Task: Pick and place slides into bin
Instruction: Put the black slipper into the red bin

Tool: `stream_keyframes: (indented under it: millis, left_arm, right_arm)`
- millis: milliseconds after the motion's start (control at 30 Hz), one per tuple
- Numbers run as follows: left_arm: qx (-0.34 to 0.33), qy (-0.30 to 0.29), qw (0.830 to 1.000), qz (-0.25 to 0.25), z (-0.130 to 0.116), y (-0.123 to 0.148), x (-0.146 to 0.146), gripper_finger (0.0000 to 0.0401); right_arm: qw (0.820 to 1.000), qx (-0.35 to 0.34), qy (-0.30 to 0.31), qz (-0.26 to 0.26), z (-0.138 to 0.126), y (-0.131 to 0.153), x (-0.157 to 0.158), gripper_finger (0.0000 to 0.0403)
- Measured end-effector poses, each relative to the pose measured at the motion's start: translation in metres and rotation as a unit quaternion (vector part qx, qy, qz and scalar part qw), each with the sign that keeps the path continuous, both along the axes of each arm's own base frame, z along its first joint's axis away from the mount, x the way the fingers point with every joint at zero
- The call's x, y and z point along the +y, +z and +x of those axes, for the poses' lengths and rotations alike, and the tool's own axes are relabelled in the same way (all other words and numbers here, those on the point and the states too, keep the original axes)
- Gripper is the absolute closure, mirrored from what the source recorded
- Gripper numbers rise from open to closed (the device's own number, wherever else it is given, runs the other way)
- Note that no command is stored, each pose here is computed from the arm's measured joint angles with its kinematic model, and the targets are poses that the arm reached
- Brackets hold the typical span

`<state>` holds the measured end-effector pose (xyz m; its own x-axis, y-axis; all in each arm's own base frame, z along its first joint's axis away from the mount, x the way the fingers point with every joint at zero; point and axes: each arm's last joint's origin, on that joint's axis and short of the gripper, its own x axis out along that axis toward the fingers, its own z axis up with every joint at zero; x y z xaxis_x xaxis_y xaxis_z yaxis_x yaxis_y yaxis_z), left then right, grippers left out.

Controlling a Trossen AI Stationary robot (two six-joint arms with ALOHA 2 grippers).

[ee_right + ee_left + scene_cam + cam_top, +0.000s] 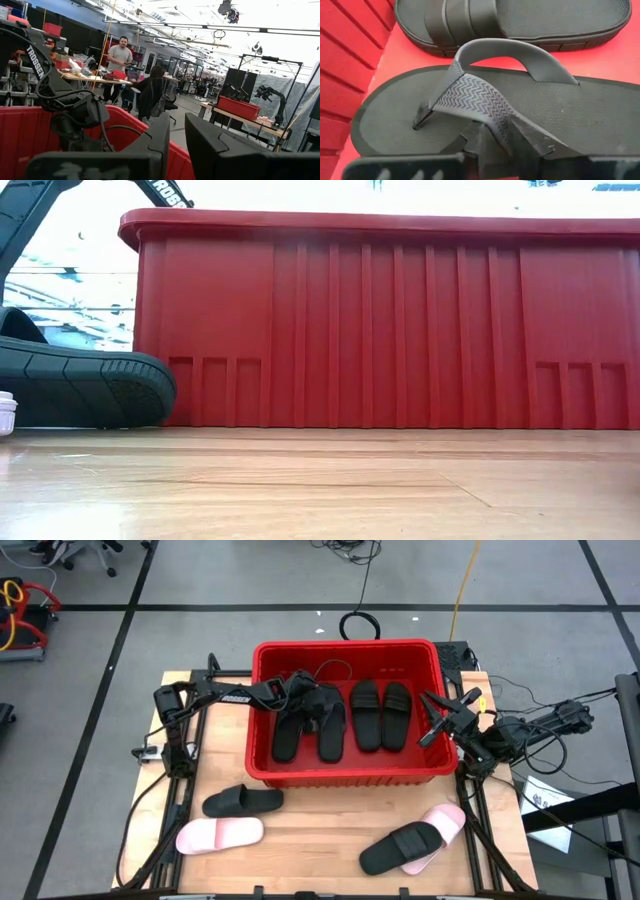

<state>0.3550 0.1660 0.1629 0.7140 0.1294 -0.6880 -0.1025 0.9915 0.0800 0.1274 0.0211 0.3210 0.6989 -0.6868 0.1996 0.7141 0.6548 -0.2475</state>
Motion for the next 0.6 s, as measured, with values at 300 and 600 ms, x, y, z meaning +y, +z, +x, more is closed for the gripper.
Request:
stream_keyframes:
  millis: [300, 600]
  left_arm:
    - [-0.005, 0.041, 0.999, -0.032, -0.0026, 0.0064, -0.0009, 0.0282]
    - [0.037, 0.073, 0.996, -0.044, -0.0088, 0.0037, -0.0034, 0.0281]
  right_arm:
    - [1.000, 0.000, 0.000, 0.000, 0.0000, 0.0000, 0.0000, 0.0353]
    - [1.000, 0.000, 0.000, 0.000, 0.0000, 0.0000, 0.0000, 0.0353]
